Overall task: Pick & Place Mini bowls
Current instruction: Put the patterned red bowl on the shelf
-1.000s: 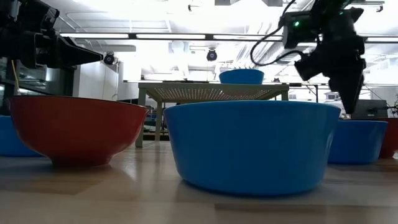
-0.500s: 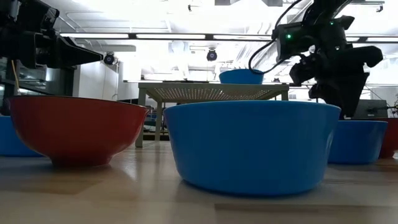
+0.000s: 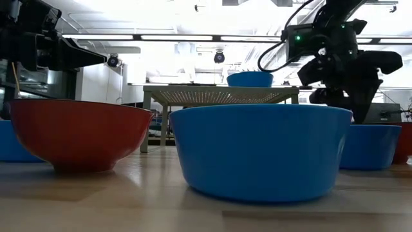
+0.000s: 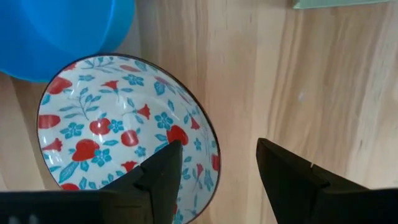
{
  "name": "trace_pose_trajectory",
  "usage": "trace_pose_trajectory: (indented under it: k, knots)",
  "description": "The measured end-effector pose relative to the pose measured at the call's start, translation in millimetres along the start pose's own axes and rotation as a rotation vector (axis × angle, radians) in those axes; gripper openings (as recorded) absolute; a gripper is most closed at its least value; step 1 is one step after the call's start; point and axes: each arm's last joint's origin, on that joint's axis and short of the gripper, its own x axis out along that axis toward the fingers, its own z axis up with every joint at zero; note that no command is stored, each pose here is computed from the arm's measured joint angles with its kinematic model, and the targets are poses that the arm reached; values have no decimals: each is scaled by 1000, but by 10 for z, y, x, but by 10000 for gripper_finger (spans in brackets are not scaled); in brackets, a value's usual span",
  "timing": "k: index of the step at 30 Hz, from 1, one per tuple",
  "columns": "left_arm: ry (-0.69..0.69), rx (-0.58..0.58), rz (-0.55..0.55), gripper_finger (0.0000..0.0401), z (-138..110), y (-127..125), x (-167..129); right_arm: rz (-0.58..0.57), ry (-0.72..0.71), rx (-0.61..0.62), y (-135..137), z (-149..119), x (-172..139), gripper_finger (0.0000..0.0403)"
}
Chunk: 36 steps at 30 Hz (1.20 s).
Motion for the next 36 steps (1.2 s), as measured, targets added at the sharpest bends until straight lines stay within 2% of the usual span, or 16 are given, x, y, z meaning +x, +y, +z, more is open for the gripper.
trace_pose_trajectory:
  k: [3, 8, 25, 36]
  knots:
    - [0, 0, 0, 97, 0, 0, 0, -23, -1, 7, -8, 1, 8, 195]
    - [0, 0, 0, 97, -1, 0, 0, 6, 6, 23, -2, -26, 48, 184]
    - [0, 0, 0, 97, -1, 0, 0, 4, 14, 77, -3, -41, 66, 73]
    - [0, 0, 0, 97, 0, 0, 0, 15, 7, 96, 0, -36, 66, 73]
